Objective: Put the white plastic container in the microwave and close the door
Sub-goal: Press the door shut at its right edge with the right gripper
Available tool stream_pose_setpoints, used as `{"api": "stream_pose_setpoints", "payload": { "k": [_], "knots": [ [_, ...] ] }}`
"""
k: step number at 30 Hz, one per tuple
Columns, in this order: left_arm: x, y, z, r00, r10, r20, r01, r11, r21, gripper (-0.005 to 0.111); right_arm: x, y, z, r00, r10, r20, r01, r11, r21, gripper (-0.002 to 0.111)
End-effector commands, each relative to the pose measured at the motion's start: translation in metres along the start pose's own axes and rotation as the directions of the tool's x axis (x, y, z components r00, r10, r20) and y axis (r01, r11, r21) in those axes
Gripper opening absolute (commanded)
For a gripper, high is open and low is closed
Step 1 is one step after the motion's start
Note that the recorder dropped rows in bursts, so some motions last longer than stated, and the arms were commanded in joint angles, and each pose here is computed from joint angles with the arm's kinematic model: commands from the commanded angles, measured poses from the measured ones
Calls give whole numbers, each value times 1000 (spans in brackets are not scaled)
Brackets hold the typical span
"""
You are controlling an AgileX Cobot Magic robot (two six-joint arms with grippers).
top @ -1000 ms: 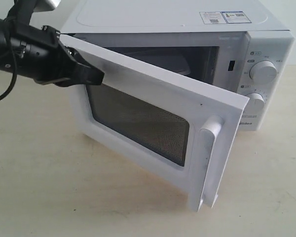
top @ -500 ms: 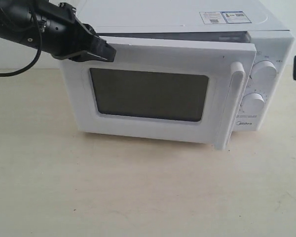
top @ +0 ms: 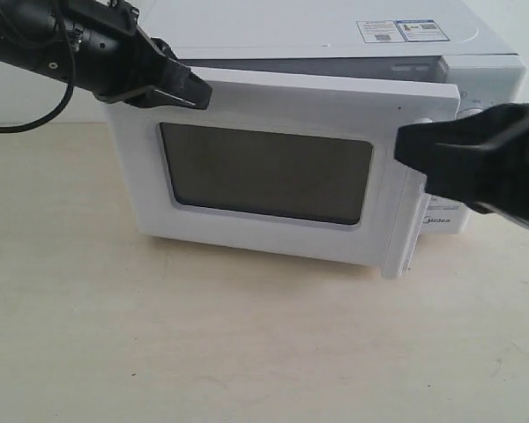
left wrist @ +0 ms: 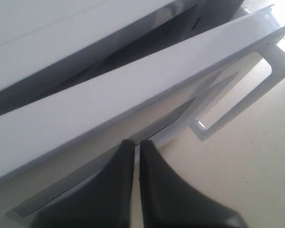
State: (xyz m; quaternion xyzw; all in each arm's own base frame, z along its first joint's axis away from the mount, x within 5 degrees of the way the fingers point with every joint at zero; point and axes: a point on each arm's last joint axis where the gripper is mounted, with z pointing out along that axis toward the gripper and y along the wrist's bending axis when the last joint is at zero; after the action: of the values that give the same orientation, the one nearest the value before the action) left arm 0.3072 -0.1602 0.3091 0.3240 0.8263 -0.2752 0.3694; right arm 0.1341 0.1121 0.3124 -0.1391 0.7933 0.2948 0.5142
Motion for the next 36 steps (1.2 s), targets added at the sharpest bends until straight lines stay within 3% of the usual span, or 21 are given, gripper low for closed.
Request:
{"api": "stream_pose_setpoints", "payload": {
  "k": [1, 7, 10, 15, 23, 30, 36],
  "knots": [
    [-3, -1, -1, 1000, 8, 9, -8, 1000, 1, 4, 1, 0, 27, 999, -10, 44, 11, 1000, -19, 0],
    [1, -5, -1, 1000, 11, -25, -10, 999, 45, 4, 8, -2, 60, 998, -1, 64, 2, 1000, -29, 0],
    [7, -11, -3, 995, 42, -96, -32, 994, 105, 4, 12, -5, 68, 999, -13, 39, 13, 1000, -7, 0],
    [11, -27, -29, 980, 49, -195, -22, 990, 141, 4, 9, -7, 65, 996, -56, 65, 55, 998, 20, 0],
    [8, -70, -106, 998, 58, 6, -58, 997, 59, 4, -2, -17, 61, 983, -74, 169, 50, 988, 144, 0],
    [36, -99, -159, 986, 26, 162, -21, 999, -31, 4, -3, -24, 59, 970, -94, 223, 48, 978, 205, 0],
    [67, -113, -183, 954, -5, 301, 31, 996, -84, 4, 18, -36, 55, 974, -51, 221, -6, 969, 248, 0]
  ]
}}
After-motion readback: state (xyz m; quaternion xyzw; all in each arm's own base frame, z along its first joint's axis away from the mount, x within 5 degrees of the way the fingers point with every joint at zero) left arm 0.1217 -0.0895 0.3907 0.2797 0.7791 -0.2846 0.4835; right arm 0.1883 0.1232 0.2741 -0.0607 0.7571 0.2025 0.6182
